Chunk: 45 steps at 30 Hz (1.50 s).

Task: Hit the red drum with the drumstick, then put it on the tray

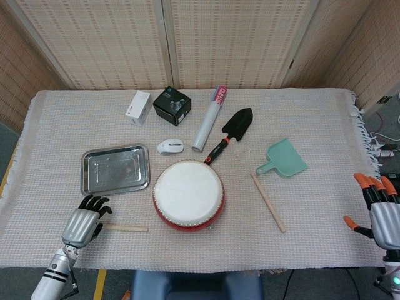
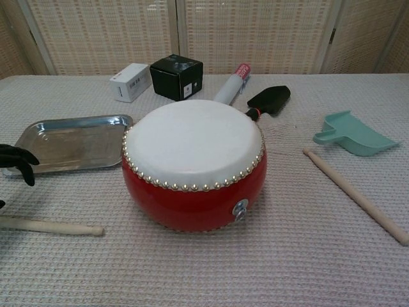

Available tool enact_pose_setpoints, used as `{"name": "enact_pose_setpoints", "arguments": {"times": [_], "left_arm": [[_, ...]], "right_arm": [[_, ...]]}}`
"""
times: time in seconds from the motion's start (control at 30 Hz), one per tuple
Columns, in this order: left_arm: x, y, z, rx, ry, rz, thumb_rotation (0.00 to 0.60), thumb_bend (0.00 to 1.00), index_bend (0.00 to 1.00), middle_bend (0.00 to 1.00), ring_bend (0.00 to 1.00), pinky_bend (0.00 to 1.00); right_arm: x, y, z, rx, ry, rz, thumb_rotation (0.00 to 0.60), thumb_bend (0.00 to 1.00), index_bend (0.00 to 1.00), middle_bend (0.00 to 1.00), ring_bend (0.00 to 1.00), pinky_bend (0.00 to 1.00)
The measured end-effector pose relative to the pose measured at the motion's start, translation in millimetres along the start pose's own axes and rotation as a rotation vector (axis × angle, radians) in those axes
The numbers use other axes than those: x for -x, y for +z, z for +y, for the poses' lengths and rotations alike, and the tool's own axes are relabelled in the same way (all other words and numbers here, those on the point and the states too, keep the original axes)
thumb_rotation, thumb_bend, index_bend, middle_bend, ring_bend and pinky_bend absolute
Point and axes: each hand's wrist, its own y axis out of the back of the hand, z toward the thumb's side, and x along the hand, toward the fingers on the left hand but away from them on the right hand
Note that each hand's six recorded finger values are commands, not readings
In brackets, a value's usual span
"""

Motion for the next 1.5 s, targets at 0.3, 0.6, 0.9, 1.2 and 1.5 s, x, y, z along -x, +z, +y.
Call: {"name": "enact_pose_setpoints", "arguments": {"times": [0.3,0.6,0.9,1.2,1.5], "left_arm": [[-3,16,-22,0.024,-0.03,0.005,0.6,0.31,0.44,0.17,0.13,0.11],[-7,39,-34,0.06,-0.053,-0.003,0.6,0.28,0.44,0.16,0.11,0.09],[-14,49,-39,0.071,-0.08,0.032,0.6,0.31,0.48,0.16,0.11,0.09],[-14,53,-42,0.083,-0.108,0.042,0.6,0.34,0.49,0.16,0.11,0.09],[-16,55,-44,0.101,-0.113,0.05,0.6,0.35,0.52,0.17,0.11,0.09]], "right_arm": [[1,0,-1,0.007,0.008,-0.001,0.6,0.16,0.0,0.07,0.0,0.0],[4,2,-3,0.013,0.022,0.01,0.6,0.16,0.0,0.07,0.0,0.0],[2,0,-2,0.02,0.02,0.005,0.6,0.16,0.0,0.07,0.0,0.0],[1,0,-3,0.026,0.026,0.006,0.6,0.16,0.0,0.07,0.0,0.0],[1,0,-4,0.027,0.031,0.005,0.6,0.16,0.0,0.07,0.0,0.0]]}}
